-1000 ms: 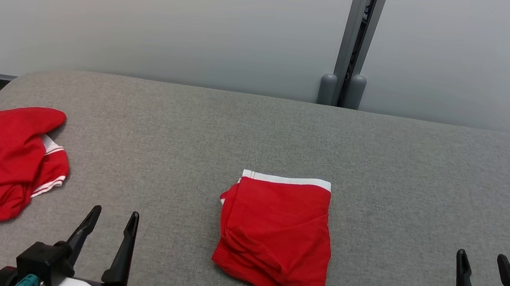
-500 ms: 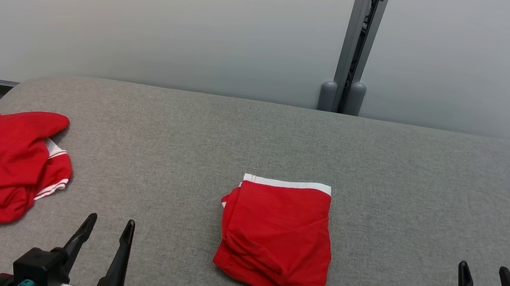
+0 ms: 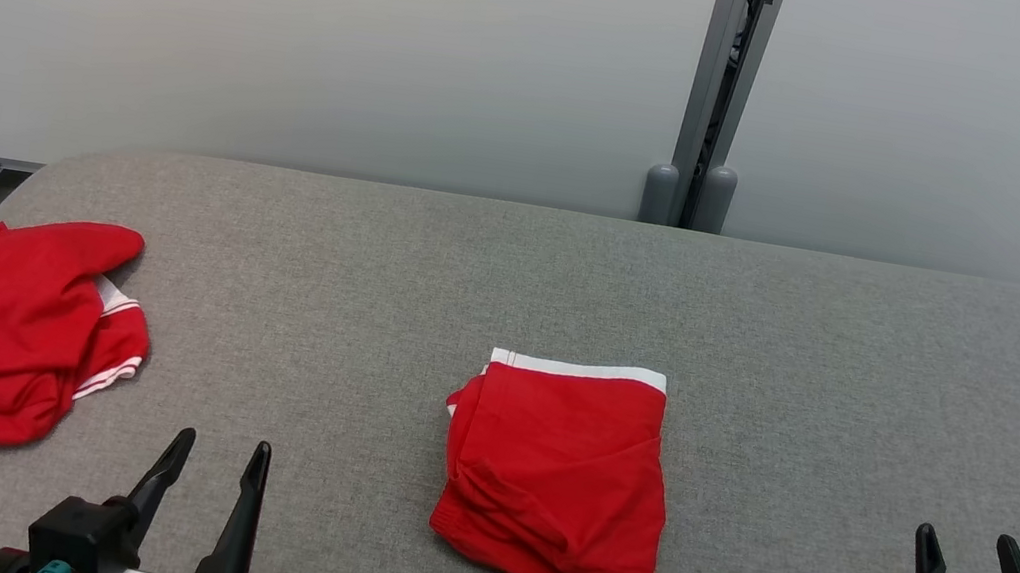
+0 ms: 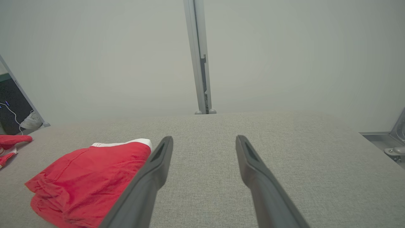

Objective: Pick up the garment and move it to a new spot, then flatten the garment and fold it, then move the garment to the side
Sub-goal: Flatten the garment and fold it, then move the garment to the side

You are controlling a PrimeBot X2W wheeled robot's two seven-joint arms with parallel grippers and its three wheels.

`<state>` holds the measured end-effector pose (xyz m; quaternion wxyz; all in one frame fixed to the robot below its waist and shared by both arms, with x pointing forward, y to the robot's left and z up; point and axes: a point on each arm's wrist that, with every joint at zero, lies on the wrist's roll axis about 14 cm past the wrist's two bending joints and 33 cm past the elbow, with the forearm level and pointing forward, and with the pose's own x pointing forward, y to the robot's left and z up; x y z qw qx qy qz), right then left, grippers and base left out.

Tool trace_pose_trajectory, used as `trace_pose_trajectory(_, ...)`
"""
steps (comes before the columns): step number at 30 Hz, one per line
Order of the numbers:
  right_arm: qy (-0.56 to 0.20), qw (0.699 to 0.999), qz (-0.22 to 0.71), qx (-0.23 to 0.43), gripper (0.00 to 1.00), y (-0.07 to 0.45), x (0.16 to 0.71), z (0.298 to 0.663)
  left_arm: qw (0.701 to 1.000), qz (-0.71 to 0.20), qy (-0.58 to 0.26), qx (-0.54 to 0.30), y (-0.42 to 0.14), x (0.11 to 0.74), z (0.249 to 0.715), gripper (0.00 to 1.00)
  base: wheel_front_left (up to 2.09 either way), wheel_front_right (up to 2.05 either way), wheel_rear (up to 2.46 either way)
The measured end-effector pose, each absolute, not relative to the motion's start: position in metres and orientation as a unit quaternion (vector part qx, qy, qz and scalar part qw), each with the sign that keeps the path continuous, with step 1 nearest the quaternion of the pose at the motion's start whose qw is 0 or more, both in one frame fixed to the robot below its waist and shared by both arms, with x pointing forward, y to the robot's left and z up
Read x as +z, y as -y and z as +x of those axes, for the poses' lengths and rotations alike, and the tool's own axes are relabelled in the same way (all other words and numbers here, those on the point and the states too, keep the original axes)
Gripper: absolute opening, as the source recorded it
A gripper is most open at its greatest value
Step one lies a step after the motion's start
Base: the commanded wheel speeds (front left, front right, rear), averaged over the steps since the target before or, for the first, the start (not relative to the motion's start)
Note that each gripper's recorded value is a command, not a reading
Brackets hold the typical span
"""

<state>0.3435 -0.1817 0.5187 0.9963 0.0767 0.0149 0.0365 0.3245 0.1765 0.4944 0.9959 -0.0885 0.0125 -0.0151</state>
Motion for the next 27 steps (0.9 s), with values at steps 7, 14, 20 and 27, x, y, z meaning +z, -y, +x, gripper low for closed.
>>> trace_pose_trajectory(7, -0.017, 0.996, 0.077, 0.037, 1.00, 0.181, 0.518, 0.344, 0.996, -0.086, -0.007, -0.015, -0.178, 0.497, 0.327, 1.00, 0.00, 0.00, 0.00)
trace_pose_trajectory(14, -0.024, 0.996, 0.076, 0.050, 1.00, 0.173, 0.514, 0.352, 0.996, -0.085, 0.019, -0.010, -0.183, 0.513, 0.333, 1.00, 0.00, 0.00, 0.00)
trace_pose_trajectory(20, -0.041, 0.993, 0.075, 0.086, 1.00, 0.147, 0.507, 0.369, 0.995, -0.086, 0.044, 0.012, -0.196, 0.527, 0.335, 1.00, 0.00, 0.00, 0.00)
trace_pose_trajectory(27, -0.080, 0.984, 0.070, 0.139, 1.00, 0.110, 0.485, 0.393, 0.993, -0.088, 0.063, 0.039, -0.211, 0.536, 0.340, 1.00, 0.00, 0.00, 0.00)
